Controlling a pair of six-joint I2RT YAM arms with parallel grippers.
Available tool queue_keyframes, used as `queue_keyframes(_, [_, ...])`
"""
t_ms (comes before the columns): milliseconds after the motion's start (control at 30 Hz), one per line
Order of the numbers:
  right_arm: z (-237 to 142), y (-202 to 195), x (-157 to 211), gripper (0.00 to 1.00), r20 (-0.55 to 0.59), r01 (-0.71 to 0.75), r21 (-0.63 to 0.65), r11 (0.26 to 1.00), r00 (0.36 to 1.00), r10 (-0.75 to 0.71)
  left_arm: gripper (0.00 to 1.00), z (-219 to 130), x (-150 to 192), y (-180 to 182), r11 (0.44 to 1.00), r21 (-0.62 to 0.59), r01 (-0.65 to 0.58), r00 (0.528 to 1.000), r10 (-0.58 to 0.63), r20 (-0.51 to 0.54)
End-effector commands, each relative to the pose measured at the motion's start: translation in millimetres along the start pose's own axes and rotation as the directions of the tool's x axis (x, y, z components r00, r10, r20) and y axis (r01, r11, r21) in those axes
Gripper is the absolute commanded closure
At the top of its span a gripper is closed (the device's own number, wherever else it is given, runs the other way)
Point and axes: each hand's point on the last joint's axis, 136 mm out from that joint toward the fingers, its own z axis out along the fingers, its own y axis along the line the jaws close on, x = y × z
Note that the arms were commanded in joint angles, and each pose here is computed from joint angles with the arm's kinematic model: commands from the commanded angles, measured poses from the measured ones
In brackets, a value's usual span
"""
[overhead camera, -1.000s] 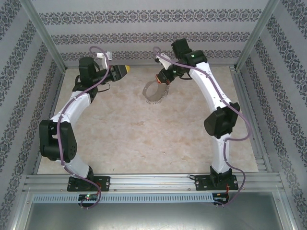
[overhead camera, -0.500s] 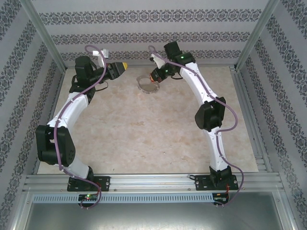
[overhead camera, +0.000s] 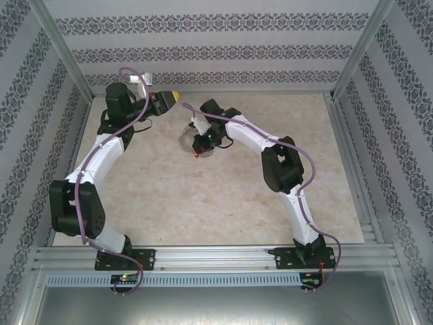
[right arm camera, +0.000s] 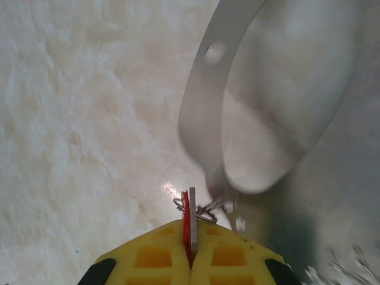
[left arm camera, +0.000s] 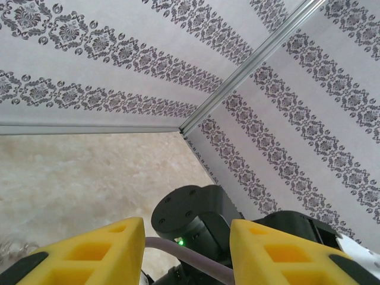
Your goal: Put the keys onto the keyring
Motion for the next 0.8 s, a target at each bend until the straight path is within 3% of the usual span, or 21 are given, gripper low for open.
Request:
queue_keyframes(0, [-23,30,-19,1.0,0.098,-0.02,-0.04,0.999,0.995,0.024,0.58,-9,-8,-6,1.0,0.002,0.002,0.999,-0.002,0.035])
queue_keyframes(367, [24,32,14,1.0,0.047,-0.234,-0.047,0.971,0.97,0.237,0.57,-13,0,0,0.998,-0.029,0.055,0.998,-0.054,0.043])
queue_keyframes(767, [49,24,43,1.0,-0.011,-0.272,0.066,0.96,0.962,0.273,0.57,-17,1,-3,0.998,-0.02,0.058,0.997,-0.057,0.057])
